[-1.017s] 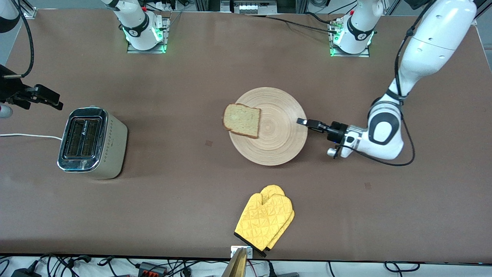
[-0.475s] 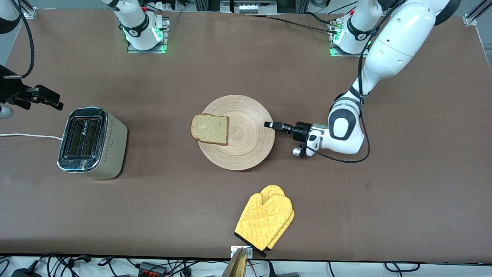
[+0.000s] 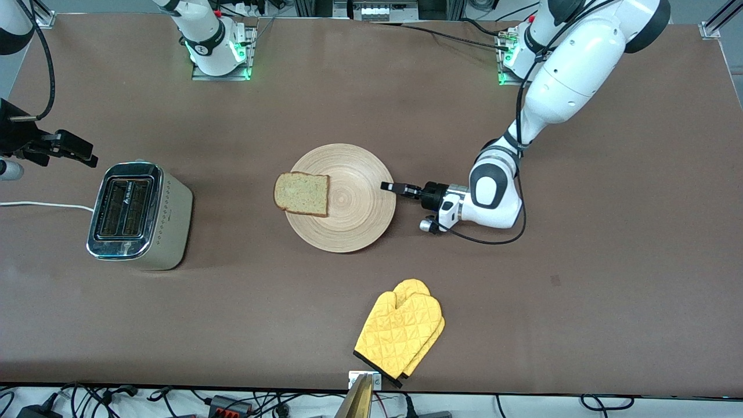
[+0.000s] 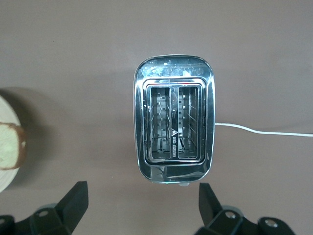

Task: Move plate and put bread in toaster
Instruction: 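Slide the plate with bread toward the toaster using the left gripper, then release the plate and withdraw the left gripper while the right gripper reaches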

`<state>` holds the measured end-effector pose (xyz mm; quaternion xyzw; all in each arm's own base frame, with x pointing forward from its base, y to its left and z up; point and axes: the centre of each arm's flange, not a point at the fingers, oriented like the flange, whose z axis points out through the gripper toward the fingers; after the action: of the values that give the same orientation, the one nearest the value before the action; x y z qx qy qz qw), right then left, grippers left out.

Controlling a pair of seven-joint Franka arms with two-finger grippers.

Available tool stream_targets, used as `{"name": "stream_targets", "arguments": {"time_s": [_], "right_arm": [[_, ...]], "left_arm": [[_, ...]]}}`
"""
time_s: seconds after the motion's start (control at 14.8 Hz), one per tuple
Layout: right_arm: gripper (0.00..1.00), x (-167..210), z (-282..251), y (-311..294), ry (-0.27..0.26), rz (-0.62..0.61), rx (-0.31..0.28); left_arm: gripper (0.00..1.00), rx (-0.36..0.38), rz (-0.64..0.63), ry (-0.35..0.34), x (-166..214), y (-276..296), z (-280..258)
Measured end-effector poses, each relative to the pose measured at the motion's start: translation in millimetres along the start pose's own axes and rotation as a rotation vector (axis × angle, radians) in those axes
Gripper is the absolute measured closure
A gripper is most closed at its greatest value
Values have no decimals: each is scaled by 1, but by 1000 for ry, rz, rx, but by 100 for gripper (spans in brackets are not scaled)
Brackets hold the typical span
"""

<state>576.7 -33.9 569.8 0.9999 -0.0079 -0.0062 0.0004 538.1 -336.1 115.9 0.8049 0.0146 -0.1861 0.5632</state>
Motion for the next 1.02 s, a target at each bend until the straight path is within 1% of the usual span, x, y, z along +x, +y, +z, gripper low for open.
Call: {"name": "stream_targets", "arguments": {"time_s": [0.2, 0.68, 0.75, 1.02], "right_arm": [[0, 0, 0, 0, 0, 0, 0], [0, 0, 0, 1, -1, 2, 0], [0, 0, 0, 1, -1, 2, 0], [0, 0, 0, 1, -1, 2, 0]], "left_arm": [[89, 29, 8, 13, 0, 0, 16], [89, 35, 1, 17, 2, -6, 14], [86, 34, 0, 15, 2, -6, 14], [84, 33, -1, 11, 1, -7, 15]]}}
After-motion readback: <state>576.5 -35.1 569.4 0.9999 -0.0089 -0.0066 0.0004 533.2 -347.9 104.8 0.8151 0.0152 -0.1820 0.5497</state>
